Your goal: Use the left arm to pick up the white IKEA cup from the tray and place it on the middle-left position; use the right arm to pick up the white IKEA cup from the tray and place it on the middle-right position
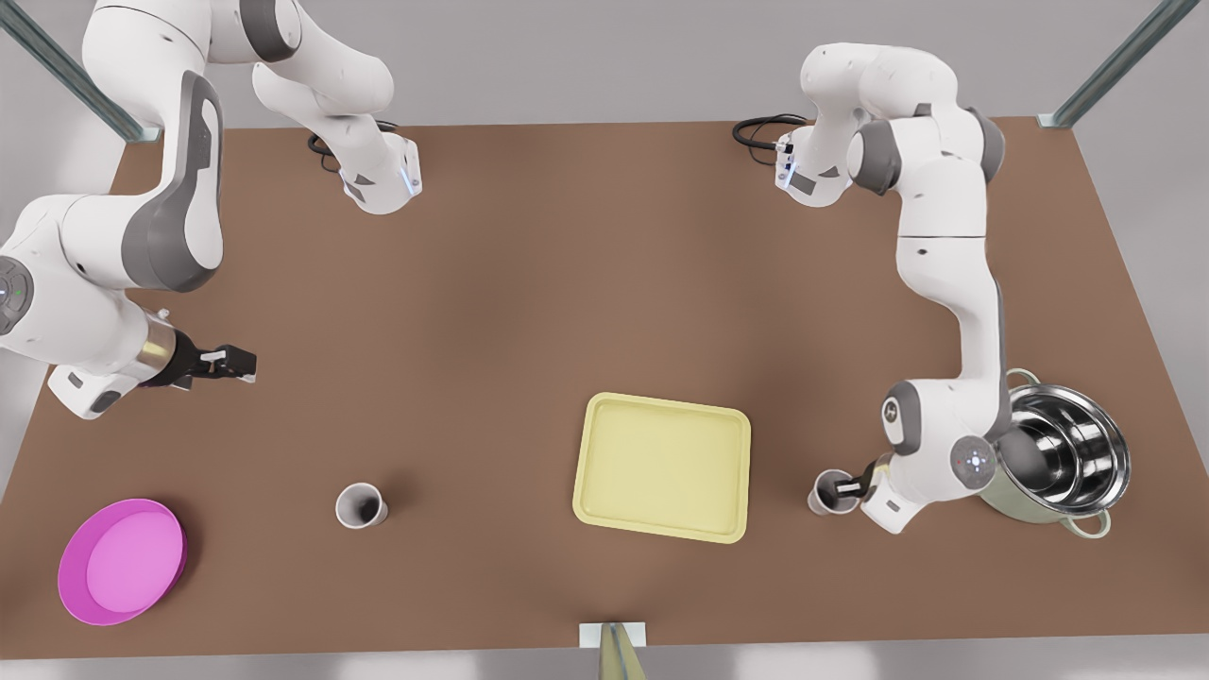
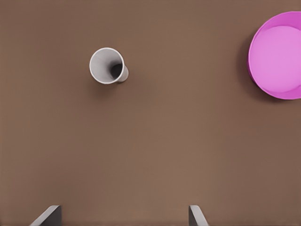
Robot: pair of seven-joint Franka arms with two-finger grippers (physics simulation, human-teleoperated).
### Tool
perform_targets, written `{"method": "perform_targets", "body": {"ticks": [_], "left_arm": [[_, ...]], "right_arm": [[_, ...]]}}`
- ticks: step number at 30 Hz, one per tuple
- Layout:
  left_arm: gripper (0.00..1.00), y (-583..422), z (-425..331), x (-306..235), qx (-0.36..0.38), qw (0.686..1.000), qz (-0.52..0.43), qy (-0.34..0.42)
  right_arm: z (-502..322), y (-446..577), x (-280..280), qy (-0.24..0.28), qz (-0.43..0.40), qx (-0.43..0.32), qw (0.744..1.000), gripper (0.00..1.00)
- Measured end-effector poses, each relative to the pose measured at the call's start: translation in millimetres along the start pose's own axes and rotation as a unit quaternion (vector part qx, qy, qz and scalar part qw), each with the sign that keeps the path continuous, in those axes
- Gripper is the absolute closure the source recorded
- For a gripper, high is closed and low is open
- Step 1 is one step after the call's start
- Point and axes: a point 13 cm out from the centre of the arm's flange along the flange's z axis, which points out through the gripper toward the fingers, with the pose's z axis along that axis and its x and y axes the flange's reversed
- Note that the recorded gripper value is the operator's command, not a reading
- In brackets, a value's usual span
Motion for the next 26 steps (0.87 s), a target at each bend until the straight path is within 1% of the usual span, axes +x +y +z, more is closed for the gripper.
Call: {"method": "perform_targets", "body": {"ticks": [1, 6, 9, 11, 13, 14, 16, 17, 18, 19, 20, 26], "left_arm": [[0.0, 0, 3, 0, 0.002, 1.0, 0.009, 0.001], [0.0, -11, 1, -2, 0.027, 0.998, 0.062, -0.005], [0.0, -10, -13, -5, 0.025, 0.995, 0.092, -0.01], [0.0, 0, -64, -8, 0.012, 0.994, 0.107, -0.021], [0.0, 3, -145, -4, 0.002, 0.992, 0.12, -0.04], [0.0, -2, -186, 4, 0.008, 0.992, 0.116, -0.048], [0.0, -21, -268, 35, 0.012, 0.991, 0.121, -0.057], [0.0, -29, -287, 62, 0.003, 0.991, 0.128, -0.046], [0.0, -25, -289, 104, -0.003, 0.991, 0.128, -0.026], [0.0, -19, -287, 127, -0.009, 0.992, 0.125, -0.015], [0.0, -15, -286, 136, -0.015, 0.992, 0.121, -0.012], [0.0, 0, -288, 140, -0.03, 0.995, 0.096, -0.02]], "right_arm": [[0, 0, 0, 0.0, 0.002, 0.0, 1.0, 0.0], [-1, 1, -3, -0.005, 0.008, 0.0, 1.0, 0.0], [0, 0, -6, -0.008, 0.011, 0.001, 1.0, 0.0], [1, 0, -8, -0.012, 0.013, 0.001, 1.0, 0.0], [0, 0, -10, -0.015, 0.014, 0.002, 1.0, 0.0], [0, -1, -11, -0.017, 0.015, 0.003, 1.0, 0.0], [-1, -2, -12, -0.02, 0.017, 0.004, 1.0, 0.0], [-1, -3, -13, -0.021, 0.018, 0.004, 1.0, 0.0], [-4, -3, -14, -0.025, 0.019, 0.005, 0.999, 0.0], [-6, -4, -15, -0.028, 0.02, 0.006, 0.999, 0.0], [-7, -5, -16, -0.031, 0.021, 0.006, 0.999, 0.0], [-10, -7, -20, -0.039, 0.024, 0.008, 0.999, 0.0]]}}
